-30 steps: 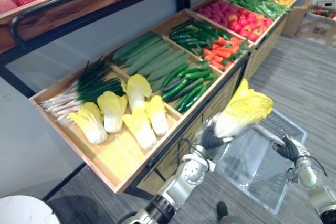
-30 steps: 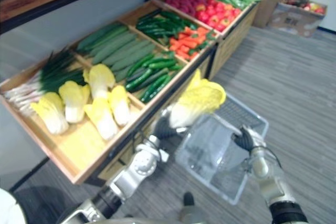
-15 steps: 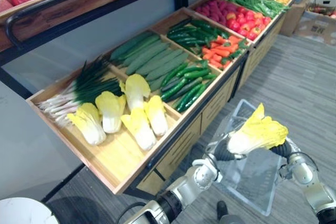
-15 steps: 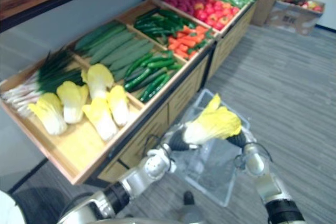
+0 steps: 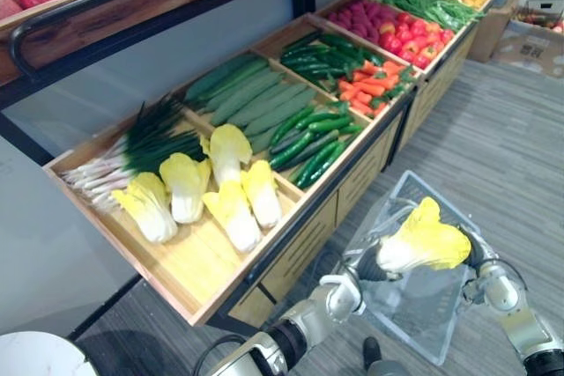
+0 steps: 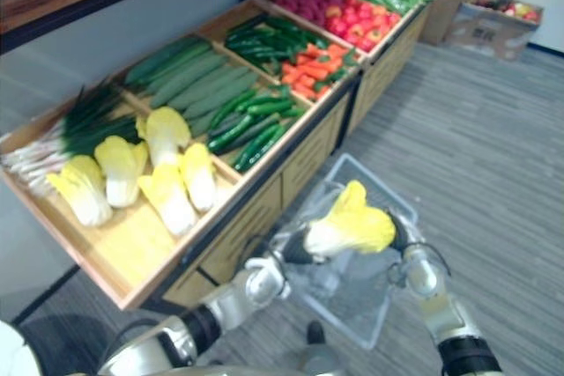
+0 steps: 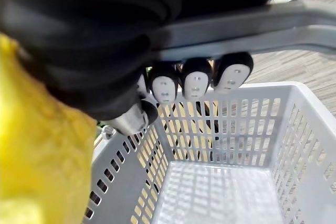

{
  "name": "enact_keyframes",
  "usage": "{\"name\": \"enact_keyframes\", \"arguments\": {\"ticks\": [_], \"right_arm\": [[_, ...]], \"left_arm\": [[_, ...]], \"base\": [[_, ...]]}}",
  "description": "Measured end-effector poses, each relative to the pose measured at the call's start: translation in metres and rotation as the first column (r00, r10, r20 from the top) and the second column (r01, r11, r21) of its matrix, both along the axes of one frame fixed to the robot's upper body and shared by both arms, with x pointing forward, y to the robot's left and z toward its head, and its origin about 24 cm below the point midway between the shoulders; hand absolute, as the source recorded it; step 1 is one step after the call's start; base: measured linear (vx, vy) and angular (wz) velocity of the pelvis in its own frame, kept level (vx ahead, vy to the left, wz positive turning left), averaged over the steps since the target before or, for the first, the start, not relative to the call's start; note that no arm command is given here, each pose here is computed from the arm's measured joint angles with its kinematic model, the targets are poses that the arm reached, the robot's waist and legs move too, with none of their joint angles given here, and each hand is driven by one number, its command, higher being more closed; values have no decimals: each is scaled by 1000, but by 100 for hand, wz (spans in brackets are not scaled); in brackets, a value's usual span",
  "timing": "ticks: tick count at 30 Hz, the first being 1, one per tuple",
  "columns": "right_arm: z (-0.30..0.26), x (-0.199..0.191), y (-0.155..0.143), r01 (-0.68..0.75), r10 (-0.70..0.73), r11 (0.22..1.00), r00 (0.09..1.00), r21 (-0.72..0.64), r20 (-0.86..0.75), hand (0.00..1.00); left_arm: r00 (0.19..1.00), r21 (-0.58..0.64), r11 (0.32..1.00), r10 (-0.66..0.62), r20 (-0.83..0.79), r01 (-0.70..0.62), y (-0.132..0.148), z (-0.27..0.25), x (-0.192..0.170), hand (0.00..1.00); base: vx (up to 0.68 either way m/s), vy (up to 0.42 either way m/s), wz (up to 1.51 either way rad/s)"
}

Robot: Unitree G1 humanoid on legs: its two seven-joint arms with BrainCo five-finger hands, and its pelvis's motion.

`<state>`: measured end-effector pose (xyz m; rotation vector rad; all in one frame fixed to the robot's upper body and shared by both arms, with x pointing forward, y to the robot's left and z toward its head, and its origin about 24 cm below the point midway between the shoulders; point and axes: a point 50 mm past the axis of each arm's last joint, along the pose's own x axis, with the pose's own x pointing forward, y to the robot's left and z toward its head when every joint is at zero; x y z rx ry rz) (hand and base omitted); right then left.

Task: Pick vegetable in the basket

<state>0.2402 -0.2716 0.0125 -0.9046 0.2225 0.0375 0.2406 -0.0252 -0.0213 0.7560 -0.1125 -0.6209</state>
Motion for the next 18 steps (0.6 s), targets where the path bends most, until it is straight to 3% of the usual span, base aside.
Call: {"name": "enact_keyframes", "arguments": {"ticks": [1,9,18], "right_arm": [[0,0,0,0,0,1000,1000,1,0,100],[-2,2,6,5,-5,1000,1000,25,13,100],[-1,8,15,3,-5,998,999,62,38,100]], "left_arm": [[1000,8,1000,-5,-7,5,0,-2,-1,0],[996,104,993,-44,-78,52,3,-19,-8,0],[991,126,986,-96,-92,107,-1,-21,-12,0]], "base": [[0,0,0],[0,0,0],[0,0,0]]}}
